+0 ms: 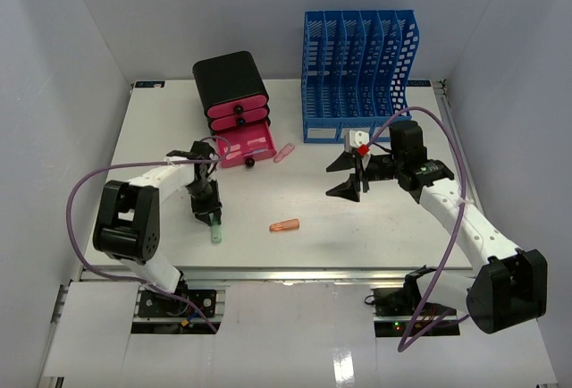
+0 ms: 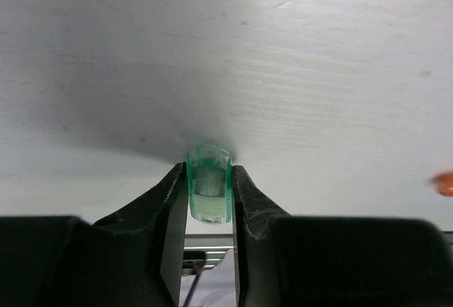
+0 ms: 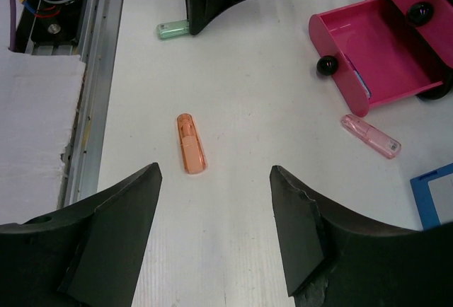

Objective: Organize the desk

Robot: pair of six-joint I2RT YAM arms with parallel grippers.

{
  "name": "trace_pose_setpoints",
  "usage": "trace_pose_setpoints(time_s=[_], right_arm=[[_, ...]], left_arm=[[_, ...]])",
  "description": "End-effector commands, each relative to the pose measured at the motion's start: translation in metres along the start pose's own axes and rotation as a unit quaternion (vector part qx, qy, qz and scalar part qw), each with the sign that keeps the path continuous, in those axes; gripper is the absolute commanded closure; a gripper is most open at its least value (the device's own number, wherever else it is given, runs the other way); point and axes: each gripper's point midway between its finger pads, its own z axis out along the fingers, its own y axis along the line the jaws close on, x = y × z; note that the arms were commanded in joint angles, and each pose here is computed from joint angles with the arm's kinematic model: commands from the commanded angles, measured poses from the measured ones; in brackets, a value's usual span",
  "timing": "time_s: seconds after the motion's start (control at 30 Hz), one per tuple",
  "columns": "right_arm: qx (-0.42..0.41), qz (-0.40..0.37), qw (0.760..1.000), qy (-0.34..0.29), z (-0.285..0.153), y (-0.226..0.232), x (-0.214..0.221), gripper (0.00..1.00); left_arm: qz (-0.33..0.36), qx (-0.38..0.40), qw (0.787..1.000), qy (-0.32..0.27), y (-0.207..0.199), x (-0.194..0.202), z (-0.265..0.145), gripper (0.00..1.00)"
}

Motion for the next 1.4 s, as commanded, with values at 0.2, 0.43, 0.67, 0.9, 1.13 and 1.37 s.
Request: trace_pose_setpoints(time_s=[0.2, 0.43, 0.67, 0.9, 1.13, 1.37], right_arm=[[0.016, -0.027, 0.999, 0.012, -0.006, 0.012, 0.017, 0.31], [0.031, -0.025, 0.999, 0.023, -0.007, 0.011, 0.032, 0.31], [0.027, -0.026, 0.999, 0.03, -0.006, 0.011, 0.04, 0.31], [0.017, -0.026, 0.999, 0.041, -0.005, 0.016, 0.051, 0.29], [-0.053, -0.084, 0.986, 0.132, 0.031, 0.044, 0.087, 0.25], [-0.127, -0.132, 0.964, 0.195, 0.065, 0.06, 0.105, 0.15]], left_arm=[[-0.171, 0.368, 0.879, -0.251, -0.115, -0.088, -0.131, 1.0], [-0.337, 0.471, 0.754, -0.31, -0.126, -0.158, -0.181, 1.0], [-0.423, 0.446, 0.707, -0.349, -0.111, -0.209, -0.178, 1.0], [-0.45, 0.421, 0.704, -0.354, -0.11, -0.24, -0.163, 0.76], [-0.438, 0.425, 0.714, -0.342, -0.116, -0.244, -0.157, 0.44], [-0.383, 0.458, 0.728, -0.338, -0.118, -0.222, -0.174, 0.42]])
